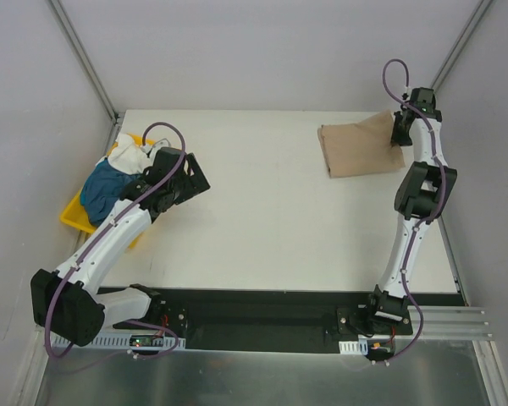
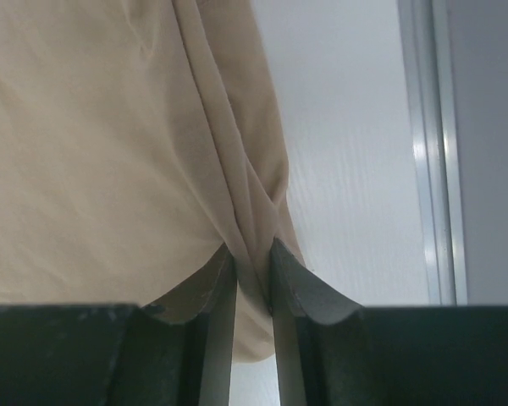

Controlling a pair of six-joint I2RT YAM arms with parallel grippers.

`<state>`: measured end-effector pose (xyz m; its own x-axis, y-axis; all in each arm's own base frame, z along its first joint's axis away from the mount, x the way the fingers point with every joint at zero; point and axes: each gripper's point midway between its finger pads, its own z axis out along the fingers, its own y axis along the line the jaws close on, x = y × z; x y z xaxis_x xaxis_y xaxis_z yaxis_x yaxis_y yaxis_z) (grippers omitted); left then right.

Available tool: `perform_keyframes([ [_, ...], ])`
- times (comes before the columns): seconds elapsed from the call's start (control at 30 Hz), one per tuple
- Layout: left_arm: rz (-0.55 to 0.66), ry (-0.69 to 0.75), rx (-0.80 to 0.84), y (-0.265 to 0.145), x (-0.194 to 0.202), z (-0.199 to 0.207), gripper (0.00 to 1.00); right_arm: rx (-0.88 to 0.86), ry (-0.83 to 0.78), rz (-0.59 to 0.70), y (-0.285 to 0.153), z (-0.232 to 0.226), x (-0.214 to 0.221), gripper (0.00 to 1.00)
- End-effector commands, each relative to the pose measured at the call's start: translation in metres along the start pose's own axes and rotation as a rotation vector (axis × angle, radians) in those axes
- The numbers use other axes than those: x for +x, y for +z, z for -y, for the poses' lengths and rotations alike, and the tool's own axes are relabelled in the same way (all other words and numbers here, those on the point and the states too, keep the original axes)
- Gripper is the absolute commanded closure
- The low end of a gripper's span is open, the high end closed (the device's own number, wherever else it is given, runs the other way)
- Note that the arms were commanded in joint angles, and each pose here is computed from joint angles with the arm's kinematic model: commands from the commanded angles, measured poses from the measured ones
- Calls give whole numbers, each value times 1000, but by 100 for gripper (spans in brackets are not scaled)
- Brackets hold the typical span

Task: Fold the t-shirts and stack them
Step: Put the neatly folded tshirt into the corner of the board with the right arm

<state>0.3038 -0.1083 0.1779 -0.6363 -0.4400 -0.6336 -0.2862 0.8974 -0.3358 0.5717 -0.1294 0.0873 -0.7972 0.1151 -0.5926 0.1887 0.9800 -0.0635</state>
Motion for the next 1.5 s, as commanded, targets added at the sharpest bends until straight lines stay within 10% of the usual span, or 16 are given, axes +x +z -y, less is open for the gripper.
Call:
perform_keyframes([
  [0.0, 25, -38, -5, -2, -16, 6, 1, 38, 14, 74, -3, 27, -22, 77],
  [0.6, 3, -46, -6, 2, -15, 10, 1, 52, 114, 17, 4, 48, 4, 70],
  [0.83, -8, -44, 22, -7, -6, 6, 1, 49, 98, 89, -43, 50, -23, 1],
  [1.17, 14, -25, 82, -30, 9, -8, 1, -64, 101, 254, -186, 17, -34, 4],
  [1.47, -28, 13, 61, -21, 29, -21, 1, -216, 186, 275, -209, -77, 88, 4],
])
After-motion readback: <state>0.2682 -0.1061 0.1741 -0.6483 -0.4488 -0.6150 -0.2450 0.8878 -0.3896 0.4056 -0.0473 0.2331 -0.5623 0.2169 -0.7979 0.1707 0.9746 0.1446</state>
